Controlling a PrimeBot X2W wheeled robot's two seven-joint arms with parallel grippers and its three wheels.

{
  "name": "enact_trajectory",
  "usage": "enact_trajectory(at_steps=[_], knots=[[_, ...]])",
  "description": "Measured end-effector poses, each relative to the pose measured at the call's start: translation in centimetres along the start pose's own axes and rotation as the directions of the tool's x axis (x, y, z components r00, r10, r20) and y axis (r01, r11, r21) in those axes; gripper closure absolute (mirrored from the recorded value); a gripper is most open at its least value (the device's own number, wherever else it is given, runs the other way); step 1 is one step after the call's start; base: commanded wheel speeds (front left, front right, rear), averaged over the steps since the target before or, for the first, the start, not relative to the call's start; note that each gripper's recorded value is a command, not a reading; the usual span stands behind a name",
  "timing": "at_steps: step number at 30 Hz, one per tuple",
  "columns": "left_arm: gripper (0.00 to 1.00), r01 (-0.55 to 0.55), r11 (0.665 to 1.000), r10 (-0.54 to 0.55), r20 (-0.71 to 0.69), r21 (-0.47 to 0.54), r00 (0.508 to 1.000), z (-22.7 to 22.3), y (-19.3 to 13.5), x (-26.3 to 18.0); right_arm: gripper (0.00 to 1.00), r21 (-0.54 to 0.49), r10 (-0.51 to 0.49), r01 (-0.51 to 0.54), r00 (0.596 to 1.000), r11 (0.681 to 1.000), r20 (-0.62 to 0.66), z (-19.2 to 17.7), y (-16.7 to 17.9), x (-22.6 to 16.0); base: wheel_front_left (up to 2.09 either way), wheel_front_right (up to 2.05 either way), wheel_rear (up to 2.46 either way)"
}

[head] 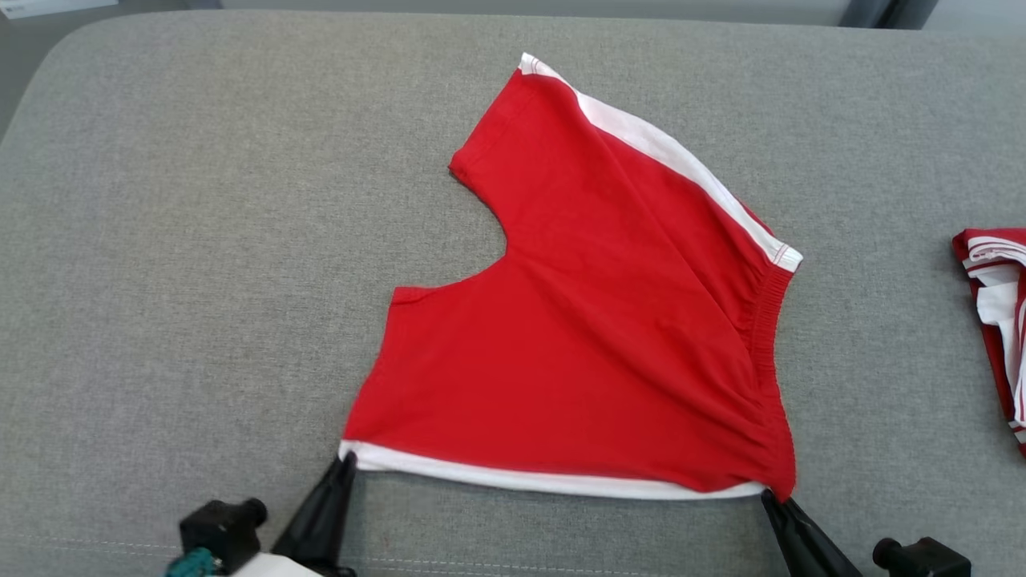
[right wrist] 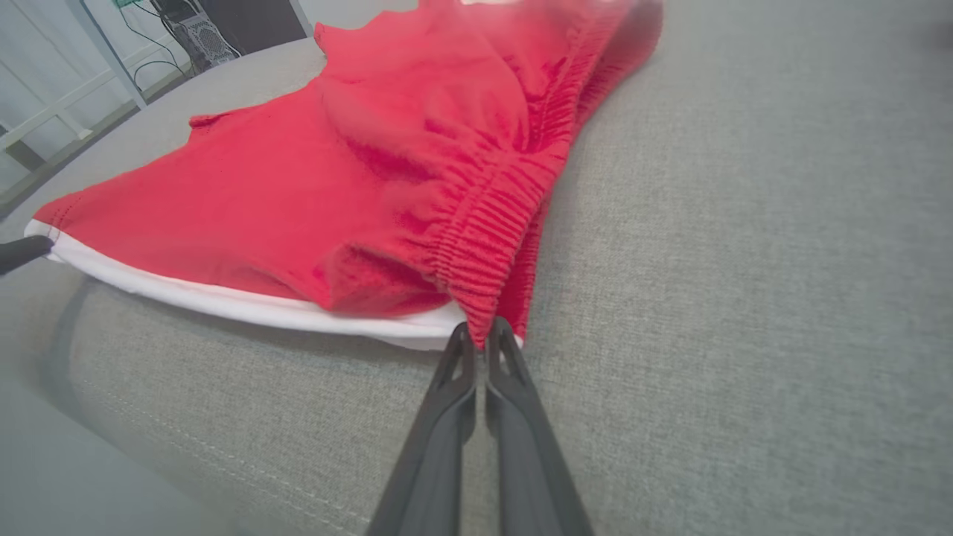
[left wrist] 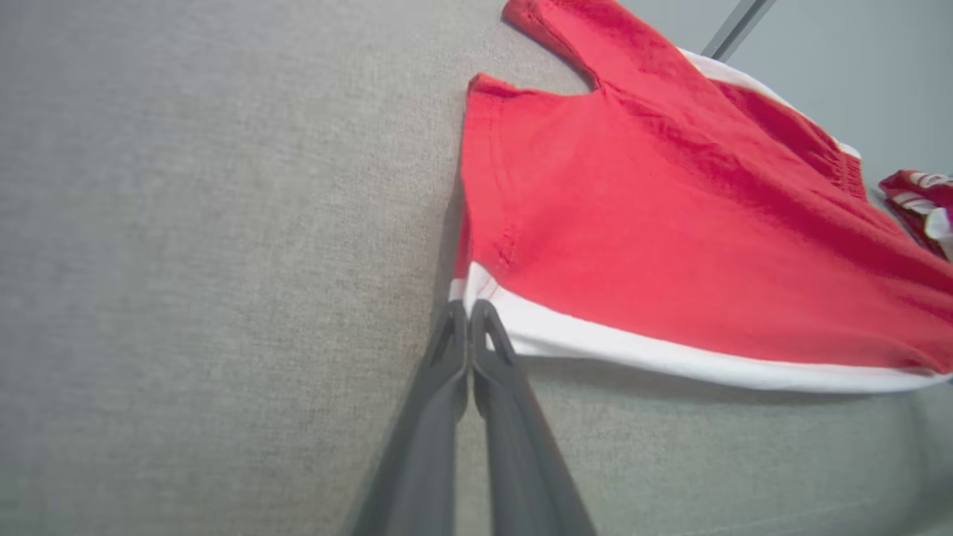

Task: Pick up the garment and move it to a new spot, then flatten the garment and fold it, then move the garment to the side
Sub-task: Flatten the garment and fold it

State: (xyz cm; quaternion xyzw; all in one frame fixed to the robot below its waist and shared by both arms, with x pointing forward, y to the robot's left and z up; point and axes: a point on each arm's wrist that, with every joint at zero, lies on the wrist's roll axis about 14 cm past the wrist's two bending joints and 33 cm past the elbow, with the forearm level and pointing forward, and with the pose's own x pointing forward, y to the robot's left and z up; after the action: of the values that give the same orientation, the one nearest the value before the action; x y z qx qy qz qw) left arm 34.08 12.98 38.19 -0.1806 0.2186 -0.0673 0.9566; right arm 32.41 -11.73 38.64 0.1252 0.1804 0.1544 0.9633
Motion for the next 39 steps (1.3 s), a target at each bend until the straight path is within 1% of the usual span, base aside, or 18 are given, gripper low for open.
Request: enact_trajectory(at_steps=[2,4,7,10,14,17,19,23,28,33,34,36,37,38,39], knots=[[1.0,0.006,1.0,-0.006,0.019,0.017,1.0,0.8,0.1,0.2,1.0,0.008,0.0,0.0,1.0,1.0,0.008,0.2,0.1,0.1,0.0,0.0,0.0],[1.0,0.024,0.998,-0.027,0.052,0.052,0.998,2.6,0.1,0.9,1.0,0.025,-0.003,0.003,1.0,1.0,0.031,0.9,0.0,0.3,0.0,0.0,0.0],[1.0,0.089,0.989,-0.1,0.096,0.115,0.99,6.0,-0.9,3.2,1.0,0.075,-0.017,0.011,0.997,0.997,0.074,2.3,-0.5,1.1,0.0,0.0,0.0],[1.0,0.167,0.966,-0.197,0.145,0.195,0.97,10.1,-2.6,6.1,1.0,0.134,-0.022,0.002,0.989,0.991,0.147,4.9,-1.1,3.0,0.0,0.0,0.0],[1.0,0.245,0.925,-0.304,0.18,0.291,0.935,14.8,-5.1,10.2,1.0,0.183,-0.008,-0.032,0.976,0.983,0.217,8.2,-1.9,6.0,0.0,0.0,0.0],[1.0,0.304,0.899,-0.37,0.177,0.315,0.912,17.1,-7.1,13.3,1.0,0.188,0.012,-0.055,0.975,0.981,0.221,9.2,-2.1,8.0,0.0,0.0,0.0],[1.0,0.342,0.889,-0.404,0.167,0.306,0.899,18.0,-8.3,15.5,1.0,0.202,0.008,-0.054,0.975,0.978,0.223,9.7,-2.6,9.3,0.0,0.0,0.0],[1.0,0.384,0.869,-0.431,0.096,0.312,0.897,18.1,-9.7,19.9,1.0,0.228,-0.014,-0.041,0.972,0.973,0.234,10.7,-3.9,11.4,0.0,0.0,0.0],[1.0,0.406,0.863,-0.435,0.032,0.301,0.9,17.1,-10.9,24.5,1.0,0.267,-0.046,-0.019,0.971,0.964,0.234,11.1,-5.1,13.2,0.0,0.0,0.0],[1.0,0.419,0.863,-0.425,-0.041,0.284,0.904,14.8,-11.4,28.0,1.0,0.278,-0.058,-0.001,0.977,0.961,0.206,10.6,-5.8,14.4,0.0,0.0,0.0],[1.0,0.421,0.861,-0.418,-0.075,0.285,0.905,13.6,-11.4,29.0,1.0,0.281,-0.064,0.005,0.977,0.96,0.204,10.7,-6.1,14.7,0.0,0.0,0.0],[1.0,0.43,0.863,-0.421,-0.095,0.266,0.902,12.5,-11.6,29.7,1.0,0.282,-0.071,0.01,0.976,0.959,0.206,10.9,-6.5,14.9,0.0,0.0,0.0],[1.0,0.434,0.864,-0.423,-0.1,0.256,0.901,12.1,-11.7,29.9,0.81,0.284,-0.073,0.012,0.976,0.959,0.206,10.9,-6.5,15.0,0.0,0.0,0.0],[0.31,0.436,0.865,-0.424,-0.102,0.249,0.9,11.8,-11.7,30.1,0.55,0.288,-0.073,0.012,0.977,0.958,0.202,10.7,-6.5,15.0,0.0,0.0,0.0],[0.0,0.438,0.864,-0.427,-0.101,0.249,0.899,11.7,-11.8,30.2,0.08,0.291,-0.072,0.011,0.978,0.957,0.197,10.5,-6.5,15.1,0.0,0.0,0.0]])
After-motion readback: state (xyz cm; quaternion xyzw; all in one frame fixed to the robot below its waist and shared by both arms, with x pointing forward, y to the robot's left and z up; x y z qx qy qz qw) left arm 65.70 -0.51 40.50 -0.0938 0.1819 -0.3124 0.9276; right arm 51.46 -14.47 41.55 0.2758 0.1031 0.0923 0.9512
